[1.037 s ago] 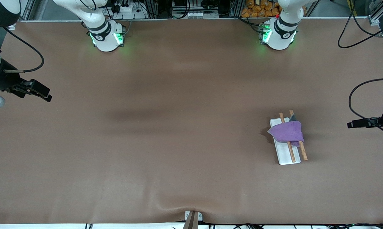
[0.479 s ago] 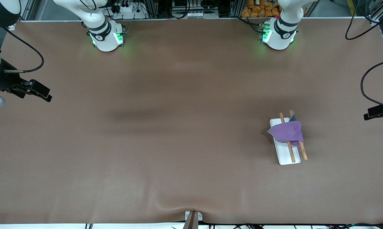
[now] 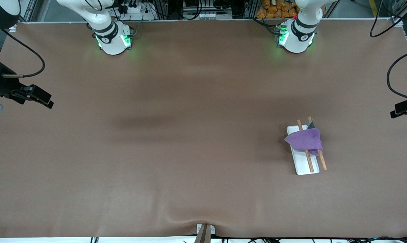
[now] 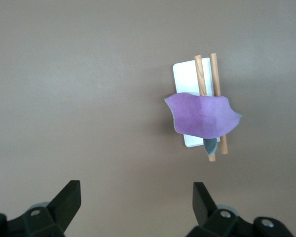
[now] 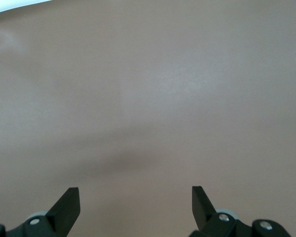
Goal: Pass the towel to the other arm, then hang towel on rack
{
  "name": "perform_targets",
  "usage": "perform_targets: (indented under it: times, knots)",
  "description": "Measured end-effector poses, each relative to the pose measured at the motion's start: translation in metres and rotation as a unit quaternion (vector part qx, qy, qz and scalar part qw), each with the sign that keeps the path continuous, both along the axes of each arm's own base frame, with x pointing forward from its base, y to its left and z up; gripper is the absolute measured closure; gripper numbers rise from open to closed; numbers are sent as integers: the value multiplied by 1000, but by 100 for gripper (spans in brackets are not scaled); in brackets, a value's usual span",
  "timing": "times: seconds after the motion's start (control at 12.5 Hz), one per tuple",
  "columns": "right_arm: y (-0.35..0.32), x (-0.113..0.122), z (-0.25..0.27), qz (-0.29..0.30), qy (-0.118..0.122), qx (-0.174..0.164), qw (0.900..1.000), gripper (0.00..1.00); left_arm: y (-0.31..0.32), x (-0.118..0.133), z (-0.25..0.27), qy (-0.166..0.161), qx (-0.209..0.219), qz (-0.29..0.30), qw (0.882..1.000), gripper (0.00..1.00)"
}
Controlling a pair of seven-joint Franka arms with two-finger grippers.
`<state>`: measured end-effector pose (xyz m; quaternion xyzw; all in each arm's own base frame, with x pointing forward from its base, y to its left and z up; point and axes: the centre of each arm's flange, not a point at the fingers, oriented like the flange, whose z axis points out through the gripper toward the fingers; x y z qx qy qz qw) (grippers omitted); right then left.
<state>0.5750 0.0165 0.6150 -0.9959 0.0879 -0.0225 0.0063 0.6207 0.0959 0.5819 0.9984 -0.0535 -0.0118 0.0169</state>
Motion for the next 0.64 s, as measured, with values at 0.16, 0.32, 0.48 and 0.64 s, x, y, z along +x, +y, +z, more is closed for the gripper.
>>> perform_targets:
  times: [0.16, 0.32, 0.48, 0.64]
  knots:
    - [-4, 0, 0, 0, 0, -3, 1000, 0, -4, -3, 4, 1, 0, -3, 1000, 0]
    - [-5, 0, 0, 2, 0, -11, 1000, 0, -5, -4, 4, 7, -1, -4, 1000, 0]
    - [-5, 0, 0, 3, 0, -13, 1000, 0, -5, -5, 3, 9, -1, -4, 1000, 0]
    - [-5, 0, 0, 3, 0, -13, 1000, 0, -6, -5, 4, 8, -1, -5, 1000, 0]
